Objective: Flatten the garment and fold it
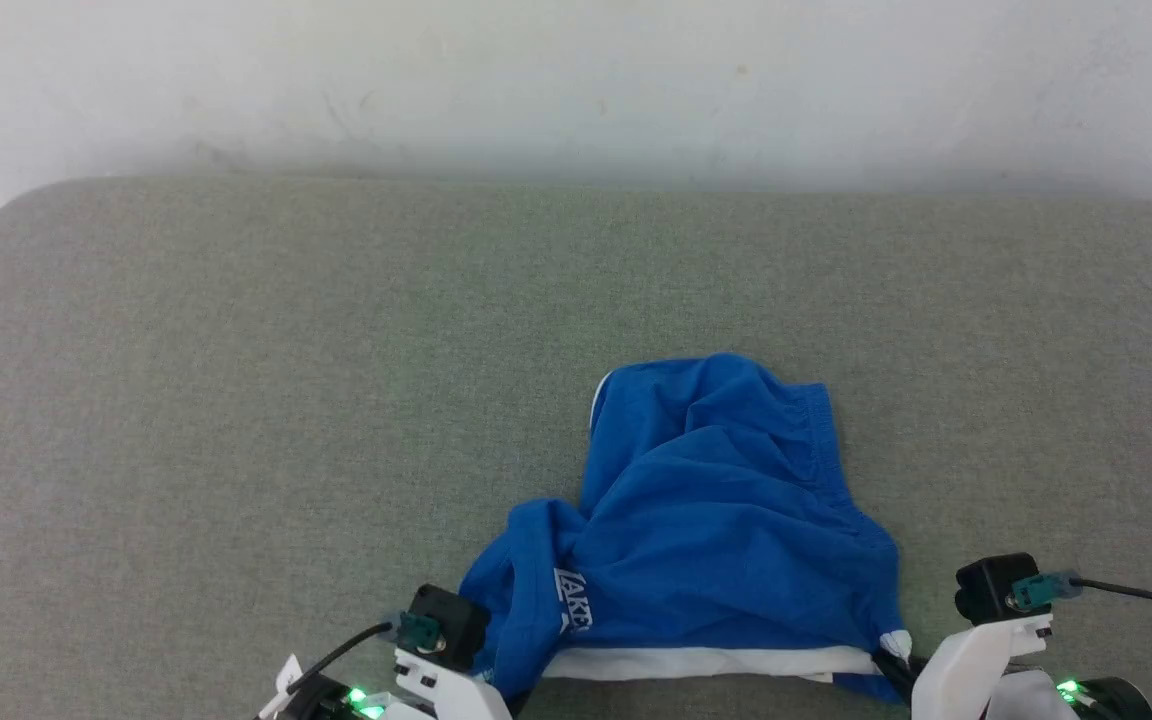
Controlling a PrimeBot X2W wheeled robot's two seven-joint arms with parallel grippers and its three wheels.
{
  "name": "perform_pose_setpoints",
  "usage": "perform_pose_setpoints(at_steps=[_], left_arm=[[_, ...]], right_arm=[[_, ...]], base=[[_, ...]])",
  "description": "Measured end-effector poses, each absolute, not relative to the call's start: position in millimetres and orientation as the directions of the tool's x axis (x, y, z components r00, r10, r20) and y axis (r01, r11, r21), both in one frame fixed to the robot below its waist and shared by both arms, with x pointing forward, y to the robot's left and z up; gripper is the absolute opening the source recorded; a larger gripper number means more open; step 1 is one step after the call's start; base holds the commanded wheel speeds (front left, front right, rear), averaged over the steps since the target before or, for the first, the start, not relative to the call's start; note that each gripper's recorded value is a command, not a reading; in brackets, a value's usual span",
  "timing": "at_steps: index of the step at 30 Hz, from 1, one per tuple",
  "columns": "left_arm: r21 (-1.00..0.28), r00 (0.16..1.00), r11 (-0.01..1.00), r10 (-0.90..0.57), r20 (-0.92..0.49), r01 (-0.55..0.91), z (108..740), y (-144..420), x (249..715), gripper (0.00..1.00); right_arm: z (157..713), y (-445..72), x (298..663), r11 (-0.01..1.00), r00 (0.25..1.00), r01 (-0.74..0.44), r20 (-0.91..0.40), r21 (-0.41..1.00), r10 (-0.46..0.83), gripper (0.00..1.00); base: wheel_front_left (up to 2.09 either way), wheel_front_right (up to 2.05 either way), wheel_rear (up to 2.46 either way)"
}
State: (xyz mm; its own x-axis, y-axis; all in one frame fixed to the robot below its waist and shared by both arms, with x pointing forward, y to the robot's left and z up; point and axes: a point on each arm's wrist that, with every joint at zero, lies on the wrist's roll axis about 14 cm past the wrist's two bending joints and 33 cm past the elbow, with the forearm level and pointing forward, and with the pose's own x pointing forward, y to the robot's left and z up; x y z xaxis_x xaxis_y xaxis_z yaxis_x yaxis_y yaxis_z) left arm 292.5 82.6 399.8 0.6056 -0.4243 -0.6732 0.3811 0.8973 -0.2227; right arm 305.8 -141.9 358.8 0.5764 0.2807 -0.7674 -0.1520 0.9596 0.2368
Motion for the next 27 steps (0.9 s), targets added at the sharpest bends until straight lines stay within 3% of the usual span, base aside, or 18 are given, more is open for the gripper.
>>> perform_pose_setpoints(at_steps=[5,7,12,16,21,27], left_arm=[[-0.205,0.678,0.902,-0.423,-0.602,0.381,421,85,301,0.00],[-0.193,0.726,0.904,-0.422,-0.543,0.382,439,88,309,0.00],[-0.129,0.841,0.909,-0.416,-0.346,0.396,499,95,336,0.00],[-0.041,0.906,0.915,-0.403,-0.133,0.401,568,105,363,0.00],[0.046,0.919,0.928,-0.373,0.125,0.370,654,116,397,0.00],[0.065,0.909,0.945,-0.327,0.260,0.321,711,128,453,0.00]], right_arm=[[380,-142,311,0.958,0.643,-0.169,-0.710,0.233,0.286,0.00],[401,-144,320,0.959,0.704,-0.182,-0.652,0.218,0.282,0.00],[476,-147,348,0.960,0.852,-0.230,-0.444,0.157,0.277,0.00],[546,-150,369,0.963,0.930,-0.257,-0.250,0.081,0.270,0.00],[623,-149,398,0.961,0.961,-0.275,-0.041,0.010,0.275,0.00],[675,-144,446,0.953,0.951,-0.301,0.072,-0.009,0.301,0.00]], base=[[0.00,0.00,0.00],[0.00,0.00,0.00],[0.00,0.00,0.00],[0.00,0.00,0.00],[0.00,0.00,0.00],[0.00,0.00,0.00]])
